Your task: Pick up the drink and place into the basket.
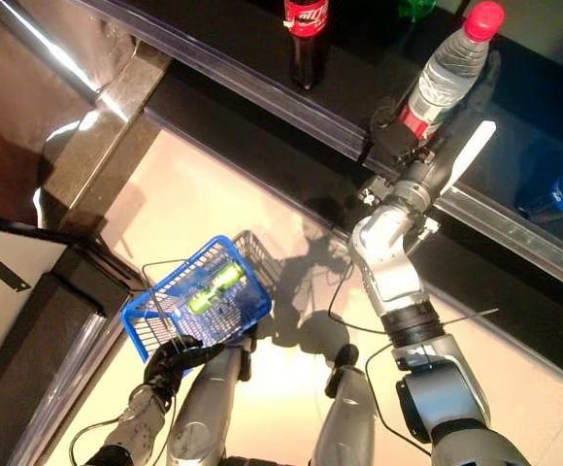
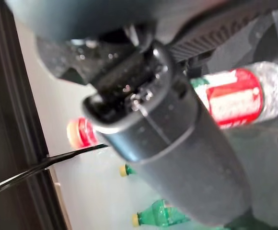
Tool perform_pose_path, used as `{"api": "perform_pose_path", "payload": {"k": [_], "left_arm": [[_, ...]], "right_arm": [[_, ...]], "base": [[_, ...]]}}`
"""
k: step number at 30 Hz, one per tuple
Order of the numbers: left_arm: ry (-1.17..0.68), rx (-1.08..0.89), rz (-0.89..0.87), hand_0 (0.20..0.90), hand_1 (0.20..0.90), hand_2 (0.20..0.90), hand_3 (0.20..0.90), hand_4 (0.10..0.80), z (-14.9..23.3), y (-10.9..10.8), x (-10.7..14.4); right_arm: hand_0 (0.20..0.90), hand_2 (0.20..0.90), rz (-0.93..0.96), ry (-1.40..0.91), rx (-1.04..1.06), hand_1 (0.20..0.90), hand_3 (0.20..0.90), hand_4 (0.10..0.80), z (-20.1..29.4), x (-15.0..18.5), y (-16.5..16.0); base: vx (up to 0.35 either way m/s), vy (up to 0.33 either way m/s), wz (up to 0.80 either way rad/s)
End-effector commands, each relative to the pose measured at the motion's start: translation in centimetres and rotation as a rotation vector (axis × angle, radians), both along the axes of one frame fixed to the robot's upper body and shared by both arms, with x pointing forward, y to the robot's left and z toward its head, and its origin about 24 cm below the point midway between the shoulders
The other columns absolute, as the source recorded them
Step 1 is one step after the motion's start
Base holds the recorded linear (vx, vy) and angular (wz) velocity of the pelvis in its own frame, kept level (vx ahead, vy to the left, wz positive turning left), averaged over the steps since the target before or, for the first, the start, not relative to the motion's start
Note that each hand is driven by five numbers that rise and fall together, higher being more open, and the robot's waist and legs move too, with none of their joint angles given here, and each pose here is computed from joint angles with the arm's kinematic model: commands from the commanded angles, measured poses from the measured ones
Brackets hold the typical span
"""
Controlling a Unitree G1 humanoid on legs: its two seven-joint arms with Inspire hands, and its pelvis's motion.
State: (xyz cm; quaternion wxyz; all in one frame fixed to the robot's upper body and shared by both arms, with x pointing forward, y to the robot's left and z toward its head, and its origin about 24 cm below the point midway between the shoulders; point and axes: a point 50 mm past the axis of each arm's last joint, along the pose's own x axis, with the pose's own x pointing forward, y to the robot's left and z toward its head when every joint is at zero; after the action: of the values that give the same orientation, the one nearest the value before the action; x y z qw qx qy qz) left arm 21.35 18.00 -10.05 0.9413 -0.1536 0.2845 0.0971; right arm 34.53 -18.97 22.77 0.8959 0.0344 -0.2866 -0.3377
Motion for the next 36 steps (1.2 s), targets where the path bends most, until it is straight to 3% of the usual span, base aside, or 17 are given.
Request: {"api": "perform_pose_path", "payload": {"k": [1,7,8,9,23,36], "left_arm": [[0.098,0.03,-0.051,0.3,0.3,0.3,0.2,0.1,-1.6,0.6,-3.2],[0.093,0.03,-0.051,0.3,0.3,0.3,0.2,0.1,-1.6,0.8,-3.3],[0.09,0.028,-0.048,0.3,0.3,0.3,0.2,0.1,-1.6,0.9,-3.3],[0.087,0.027,-0.047,0.3,0.3,0.3,0.2,0.1,-1.5,0.9,-3.2],[0.077,0.037,-0.044,0.3,0.3,0.3,0.2,0.1,-1.5,1.4,-3.2],[-0.163,0.004,0.094,0.3,0.3,0.3,0.2,0.1,1.4,3.5,-1.4]], "right_arm": [[0.9,0.9,0.03,-0.305,-0.027,0.9,0.9,0.8,7.5,-1.5,0.4],[0.9,0.9,0.053,-0.296,0.019,0.9,0.9,0.8,8.0,-1.1,0.0],[0.507,0.507,0.049,-0.295,0.027,0.507,0.442,0.342,8.0,-1.1,0.0],[0.3,0.3,0.047,-0.293,0.033,0.3,0.2,0.1,8.1,-1.0,-0.1],[0.3,0.3,-0.027,-0.299,0.044,0.3,0.2,0.1,8.9,-0.8,-1.6],[0.3,0.3,0.062,-0.34,-0.075,0.3,0.2,0.1,9.3,-1.9,-1.7]], "base": [[0.0,0.0,0.0],[0.0,0.0,0.0],[0.0,0.0,0.0],[0.0,0.0,0.0],[-0.002,0.0,0.0],[-0.036,0.012,0.0]]}}
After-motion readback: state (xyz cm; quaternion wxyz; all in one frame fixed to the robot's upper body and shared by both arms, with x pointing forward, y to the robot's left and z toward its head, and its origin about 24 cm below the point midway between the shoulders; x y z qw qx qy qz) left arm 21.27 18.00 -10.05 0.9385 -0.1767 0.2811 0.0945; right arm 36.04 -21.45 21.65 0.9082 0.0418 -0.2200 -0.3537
